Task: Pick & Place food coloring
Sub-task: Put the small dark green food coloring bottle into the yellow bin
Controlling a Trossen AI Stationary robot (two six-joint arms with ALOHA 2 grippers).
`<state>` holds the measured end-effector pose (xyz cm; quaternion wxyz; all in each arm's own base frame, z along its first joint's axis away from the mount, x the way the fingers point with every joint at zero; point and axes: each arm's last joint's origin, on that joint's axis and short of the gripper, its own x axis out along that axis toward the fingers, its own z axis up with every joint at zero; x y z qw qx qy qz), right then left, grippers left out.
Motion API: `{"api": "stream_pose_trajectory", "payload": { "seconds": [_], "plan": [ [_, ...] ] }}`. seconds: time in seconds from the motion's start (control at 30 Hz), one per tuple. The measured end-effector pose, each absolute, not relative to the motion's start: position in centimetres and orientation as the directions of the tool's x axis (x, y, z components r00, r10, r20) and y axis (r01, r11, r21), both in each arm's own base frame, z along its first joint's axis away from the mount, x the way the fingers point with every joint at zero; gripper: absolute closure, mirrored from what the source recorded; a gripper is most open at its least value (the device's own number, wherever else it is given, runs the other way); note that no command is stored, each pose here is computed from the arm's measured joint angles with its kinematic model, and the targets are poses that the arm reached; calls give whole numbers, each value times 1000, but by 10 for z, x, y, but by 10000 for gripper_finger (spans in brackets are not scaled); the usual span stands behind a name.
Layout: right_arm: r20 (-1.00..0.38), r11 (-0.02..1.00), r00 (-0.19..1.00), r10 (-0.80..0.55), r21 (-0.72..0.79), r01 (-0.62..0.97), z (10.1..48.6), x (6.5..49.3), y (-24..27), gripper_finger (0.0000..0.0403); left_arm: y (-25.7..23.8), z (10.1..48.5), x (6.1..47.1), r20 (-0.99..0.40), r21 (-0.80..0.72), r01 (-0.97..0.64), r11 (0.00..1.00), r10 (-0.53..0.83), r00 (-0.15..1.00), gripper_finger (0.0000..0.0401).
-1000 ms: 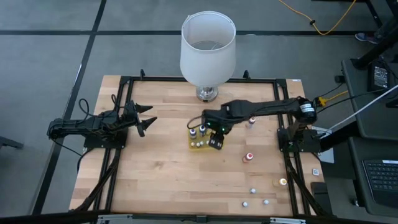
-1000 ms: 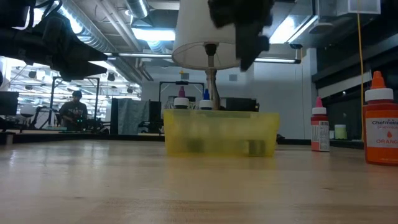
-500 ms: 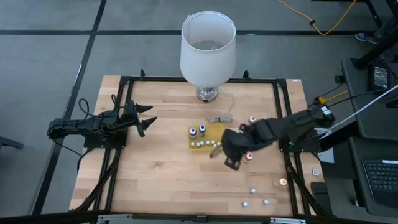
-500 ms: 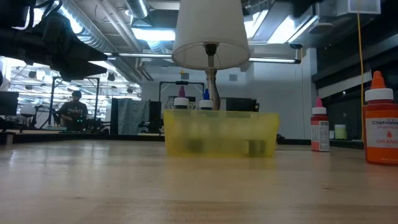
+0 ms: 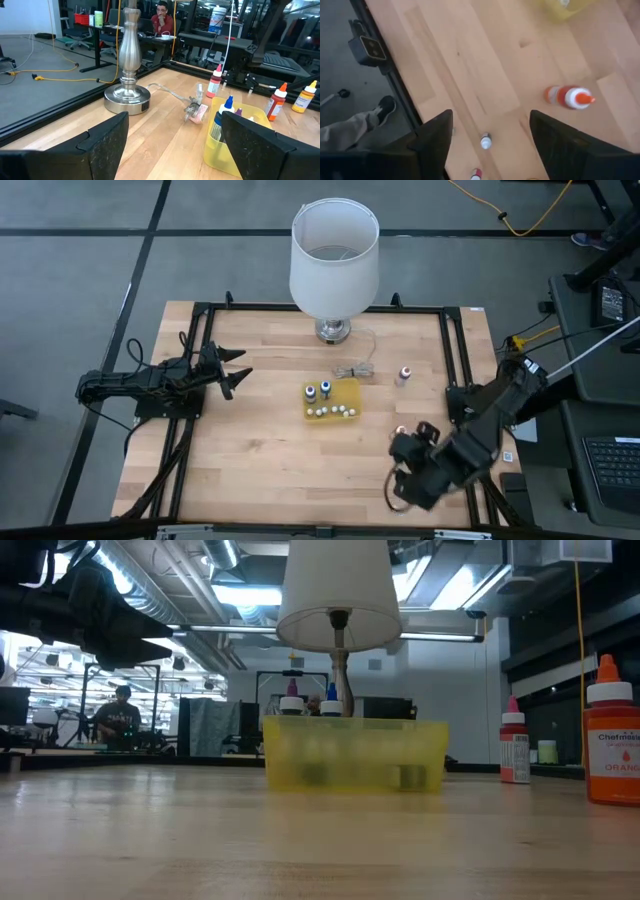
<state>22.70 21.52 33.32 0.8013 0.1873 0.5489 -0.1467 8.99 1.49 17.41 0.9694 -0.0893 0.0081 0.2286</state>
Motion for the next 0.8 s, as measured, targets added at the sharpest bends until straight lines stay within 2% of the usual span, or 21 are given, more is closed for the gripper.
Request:
{"api": "stream_pose_trajectory", "payload": {
  "seconds": [0.33, 0.57, 0.8],
  "plan": [
    [-940, 876, 332, -80, 93, 474, 302, 202, 264, 136, 15, 174, 90, -56, -170, -445, 879, 442, 895, 90],
    [-969, 824, 226, -101, 45, 564, 252, 187, 271, 136, 15, 174, 90, -56, -170, -444, 880, 442, 895, 88],
    [-981, 824, 184, -56, 59, 563, 210, 181, 270, 136, 15, 174, 90, -57, -169, -445, 880, 442, 895, 89]
  ]
}}
